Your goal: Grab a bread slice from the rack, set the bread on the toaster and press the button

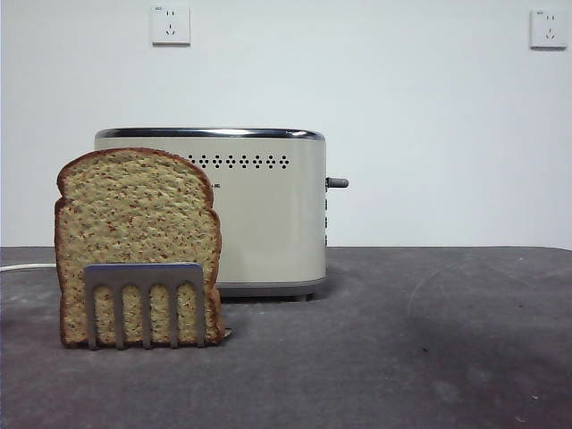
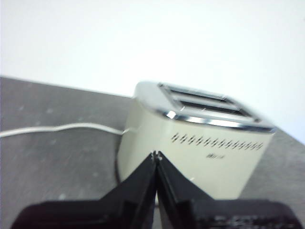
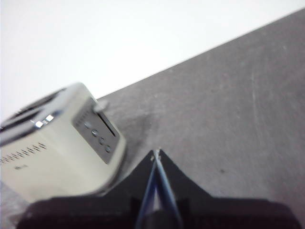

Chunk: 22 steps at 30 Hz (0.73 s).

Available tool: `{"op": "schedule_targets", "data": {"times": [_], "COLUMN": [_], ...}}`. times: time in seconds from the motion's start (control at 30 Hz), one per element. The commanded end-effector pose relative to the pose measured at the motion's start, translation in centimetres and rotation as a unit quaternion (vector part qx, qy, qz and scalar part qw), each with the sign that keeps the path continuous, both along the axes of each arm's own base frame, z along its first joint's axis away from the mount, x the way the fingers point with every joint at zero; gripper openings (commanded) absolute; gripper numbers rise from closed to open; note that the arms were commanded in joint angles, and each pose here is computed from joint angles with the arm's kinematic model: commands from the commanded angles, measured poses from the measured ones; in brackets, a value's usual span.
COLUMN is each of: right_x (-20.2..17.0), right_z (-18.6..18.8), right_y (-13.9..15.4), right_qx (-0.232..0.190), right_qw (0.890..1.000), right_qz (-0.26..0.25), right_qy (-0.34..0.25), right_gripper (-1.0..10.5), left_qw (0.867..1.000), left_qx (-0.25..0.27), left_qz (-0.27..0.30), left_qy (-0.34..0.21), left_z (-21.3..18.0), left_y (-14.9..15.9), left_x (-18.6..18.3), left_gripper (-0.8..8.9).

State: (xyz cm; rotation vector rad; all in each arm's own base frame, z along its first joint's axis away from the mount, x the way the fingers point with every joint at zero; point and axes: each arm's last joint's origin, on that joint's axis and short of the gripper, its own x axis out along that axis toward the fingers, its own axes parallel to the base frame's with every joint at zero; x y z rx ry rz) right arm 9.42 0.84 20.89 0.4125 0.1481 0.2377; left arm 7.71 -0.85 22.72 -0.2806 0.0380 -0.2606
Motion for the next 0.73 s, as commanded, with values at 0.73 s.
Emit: {"op": "schedule_targets", "data": {"times": [0.73], "right_x": [2.9], "right_z": [15.4], "right_y": [1.7], "right_qx": [-0.212], "right_qw": [0.933], "right_qz": [0.254], "right_qy": [0.139], "right_gripper": [-0.1], "left_qw": [0.933], "left_qx": [0.176], "left_qz": [-0.286], "left_qy": [0.128], "left_z": [9.8], "left_y": [-1.3], "left_x": [2.3], "left_gripper": [-0.08]}}
